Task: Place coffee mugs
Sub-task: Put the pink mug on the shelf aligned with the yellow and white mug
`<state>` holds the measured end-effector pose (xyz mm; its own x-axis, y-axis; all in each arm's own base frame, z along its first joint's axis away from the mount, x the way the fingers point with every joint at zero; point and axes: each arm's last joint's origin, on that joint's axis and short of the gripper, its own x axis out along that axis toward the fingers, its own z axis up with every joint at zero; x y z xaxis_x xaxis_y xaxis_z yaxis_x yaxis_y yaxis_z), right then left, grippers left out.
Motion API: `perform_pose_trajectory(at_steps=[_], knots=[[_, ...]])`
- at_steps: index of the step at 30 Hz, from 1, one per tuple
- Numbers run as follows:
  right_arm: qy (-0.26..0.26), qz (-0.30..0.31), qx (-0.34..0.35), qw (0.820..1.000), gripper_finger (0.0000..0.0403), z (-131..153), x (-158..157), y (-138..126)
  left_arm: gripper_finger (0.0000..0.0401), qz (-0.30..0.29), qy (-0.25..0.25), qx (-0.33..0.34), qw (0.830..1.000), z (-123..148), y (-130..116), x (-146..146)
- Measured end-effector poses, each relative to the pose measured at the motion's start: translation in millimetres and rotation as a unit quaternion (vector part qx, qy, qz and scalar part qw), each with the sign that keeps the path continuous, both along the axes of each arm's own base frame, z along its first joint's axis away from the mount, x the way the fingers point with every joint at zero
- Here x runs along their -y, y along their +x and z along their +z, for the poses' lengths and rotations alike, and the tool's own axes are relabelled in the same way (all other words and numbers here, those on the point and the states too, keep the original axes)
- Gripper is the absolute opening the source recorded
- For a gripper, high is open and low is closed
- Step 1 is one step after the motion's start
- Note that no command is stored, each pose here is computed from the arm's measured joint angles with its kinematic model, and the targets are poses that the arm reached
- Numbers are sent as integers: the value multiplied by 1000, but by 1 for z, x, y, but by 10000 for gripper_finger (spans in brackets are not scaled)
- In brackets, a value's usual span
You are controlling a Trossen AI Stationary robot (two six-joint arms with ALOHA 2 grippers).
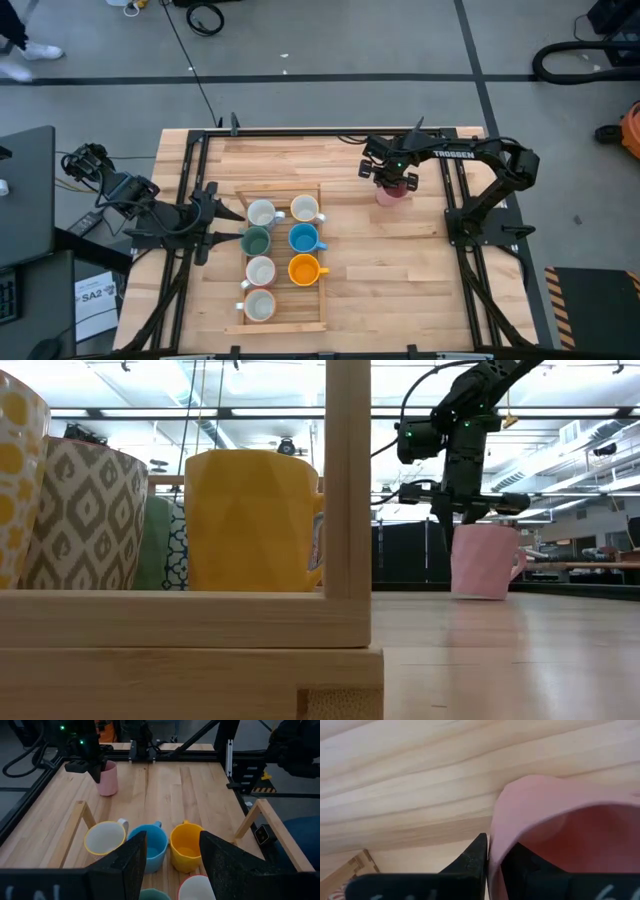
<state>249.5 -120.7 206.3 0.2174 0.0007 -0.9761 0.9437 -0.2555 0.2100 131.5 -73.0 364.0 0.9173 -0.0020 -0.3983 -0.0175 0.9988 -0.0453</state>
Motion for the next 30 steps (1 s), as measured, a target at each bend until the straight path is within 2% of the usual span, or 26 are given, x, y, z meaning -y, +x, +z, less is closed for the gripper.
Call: perform_pose_trajectory(at_steps=[10,23,30], knots=[[-2,4,2,1000,62,0,0,0,188,0,0,0,1000,0,0,0],[-2,4,4,1000,120,0,0,1,188,0,0,0,1000,0,0,0],[5,11,9,1000,123,1,1,0,188,0,0,0,1000,0,0,0]])
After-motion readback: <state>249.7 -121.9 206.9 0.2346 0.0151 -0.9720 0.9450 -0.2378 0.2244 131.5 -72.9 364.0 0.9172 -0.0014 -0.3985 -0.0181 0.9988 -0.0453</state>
